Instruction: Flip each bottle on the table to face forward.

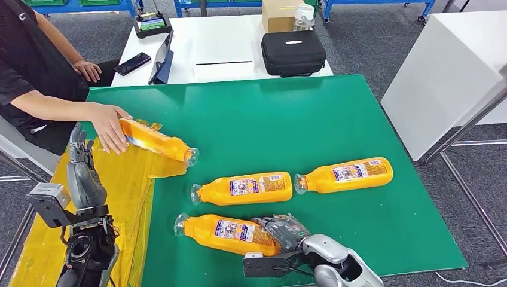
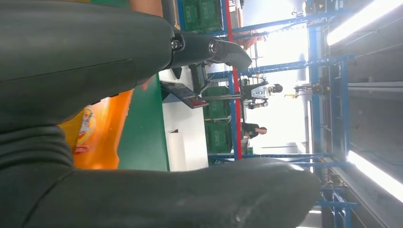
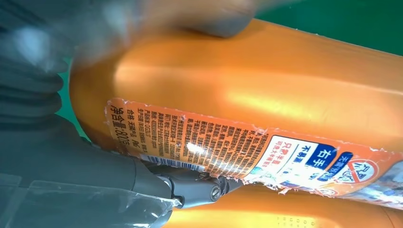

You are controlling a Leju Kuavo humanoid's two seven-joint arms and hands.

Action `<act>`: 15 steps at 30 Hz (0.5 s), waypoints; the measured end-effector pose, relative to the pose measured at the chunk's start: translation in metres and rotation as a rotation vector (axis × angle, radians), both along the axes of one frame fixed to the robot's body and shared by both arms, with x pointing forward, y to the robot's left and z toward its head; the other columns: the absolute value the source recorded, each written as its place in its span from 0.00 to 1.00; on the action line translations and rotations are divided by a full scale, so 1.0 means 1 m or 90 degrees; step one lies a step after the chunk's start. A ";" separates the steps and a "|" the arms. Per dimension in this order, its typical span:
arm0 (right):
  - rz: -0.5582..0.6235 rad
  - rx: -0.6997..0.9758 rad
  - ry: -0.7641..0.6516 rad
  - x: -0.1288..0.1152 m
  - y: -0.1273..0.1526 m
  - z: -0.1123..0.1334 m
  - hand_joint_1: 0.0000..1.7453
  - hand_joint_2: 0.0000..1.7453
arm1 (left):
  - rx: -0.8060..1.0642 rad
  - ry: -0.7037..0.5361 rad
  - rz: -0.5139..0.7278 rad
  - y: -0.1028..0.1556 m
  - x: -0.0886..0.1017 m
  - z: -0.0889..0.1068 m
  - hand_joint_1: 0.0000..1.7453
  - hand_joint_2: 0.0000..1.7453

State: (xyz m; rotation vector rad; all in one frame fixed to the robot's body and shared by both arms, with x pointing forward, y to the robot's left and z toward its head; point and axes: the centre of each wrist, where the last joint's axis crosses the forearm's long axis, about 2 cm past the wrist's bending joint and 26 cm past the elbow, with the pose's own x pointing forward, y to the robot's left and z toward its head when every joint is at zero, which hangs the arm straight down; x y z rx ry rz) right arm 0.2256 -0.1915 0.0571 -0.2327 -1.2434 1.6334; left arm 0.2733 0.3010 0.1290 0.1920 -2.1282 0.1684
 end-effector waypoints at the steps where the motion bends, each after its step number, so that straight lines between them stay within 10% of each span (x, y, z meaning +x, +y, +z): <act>1: -0.001 0.002 0.002 0.000 0.000 0.000 1.00 1.00 | -0.001 -0.001 0.000 0.000 0.000 0.000 0.00 0.00; 7: -0.008 0.095 0.077 0.000 -0.004 -0.001 1.00 1.00 | -0.014 -0.001 -0.014 -0.001 0.000 0.001 0.00 0.00; 11: -0.012 0.340 0.229 -0.009 -0.022 -0.001 1.00 1.00 | -0.090 0.019 -0.066 -0.002 0.000 -0.001 0.00 1.00; 15: -0.030 0.517 0.261 -0.002 -0.046 0.019 1.00 1.00 | -0.147 0.033 -0.086 0.001 -0.002 -0.005 0.00 1.00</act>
